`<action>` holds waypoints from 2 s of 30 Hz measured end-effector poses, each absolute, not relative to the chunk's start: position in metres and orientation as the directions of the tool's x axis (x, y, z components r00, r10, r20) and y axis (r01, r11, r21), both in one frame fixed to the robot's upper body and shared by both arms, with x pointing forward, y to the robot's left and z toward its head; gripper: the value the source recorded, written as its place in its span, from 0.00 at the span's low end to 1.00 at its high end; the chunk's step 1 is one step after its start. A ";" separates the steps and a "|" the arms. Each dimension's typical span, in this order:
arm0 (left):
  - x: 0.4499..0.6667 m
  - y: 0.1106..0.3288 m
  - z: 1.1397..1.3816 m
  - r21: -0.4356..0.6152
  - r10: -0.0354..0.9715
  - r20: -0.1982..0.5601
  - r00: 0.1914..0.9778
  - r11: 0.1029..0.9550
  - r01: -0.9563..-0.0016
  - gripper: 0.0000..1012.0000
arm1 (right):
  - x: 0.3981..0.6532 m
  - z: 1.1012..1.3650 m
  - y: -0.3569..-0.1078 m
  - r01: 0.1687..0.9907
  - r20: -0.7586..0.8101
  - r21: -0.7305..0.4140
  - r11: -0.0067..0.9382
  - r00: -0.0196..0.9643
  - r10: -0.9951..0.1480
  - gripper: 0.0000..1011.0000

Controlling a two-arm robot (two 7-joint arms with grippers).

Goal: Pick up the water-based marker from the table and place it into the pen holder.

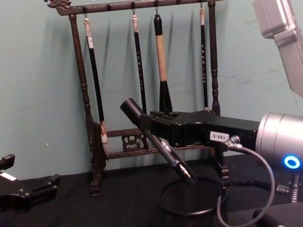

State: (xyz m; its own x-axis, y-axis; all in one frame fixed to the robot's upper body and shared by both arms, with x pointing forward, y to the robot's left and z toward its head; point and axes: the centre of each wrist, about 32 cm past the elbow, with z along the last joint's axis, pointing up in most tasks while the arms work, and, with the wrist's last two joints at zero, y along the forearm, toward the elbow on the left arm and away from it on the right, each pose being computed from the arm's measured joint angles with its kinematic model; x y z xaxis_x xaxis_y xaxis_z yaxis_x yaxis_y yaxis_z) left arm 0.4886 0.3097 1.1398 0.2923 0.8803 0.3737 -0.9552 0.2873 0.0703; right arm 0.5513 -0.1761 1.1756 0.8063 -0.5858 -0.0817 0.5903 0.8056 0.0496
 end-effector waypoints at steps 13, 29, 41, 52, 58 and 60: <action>0.489 0.310 1.140 0.070 0.880 0.374 0.292 0.287 -0.955 0.99 | 0.551 1.176 -0.176 0.589 -0.082 0.049 0.807 0.807 -0.584 0.21; 0.489 0.310 1.140 0.070 0.880 0.374 0.292 0.287 -0.955 0.99 | 0.551 1.176 -0.176 0.589 -0.082 0.049 0.807 0.808 -0.584 0.64; 0.489 0.310 1.140 0.070 0.880 0.374 0.292 0.287 -0.955 0.99 | 0.551 1.176 -0.176 0.589 -0.082 0.049 0.807 0.808 -0.584 0.97; 0.489 0.310 1.140 0.070 0.880 0.374 0.292 0.287 -0.955 0.99 | 0.551 1.176 -0.176 0.589 -0.082 0.049 0.807 0.808 -0.584 0.99; 0.489 0.310 1.140 0.070 0.880 0.374 0.292 0.287 -0.955 0.99 | 0.551 1.176 -0.176 0.589 -0.082 0.049 0.807 0.808 -0.584 0.99; 0.489 0.310 1.140 0.070 0.880 0.374 0.292 0.287 -0.955 0.99 | 0.551 1.176 -0.176 0.589 -0.082 0.049 0.807 0.808 -0.584 0.99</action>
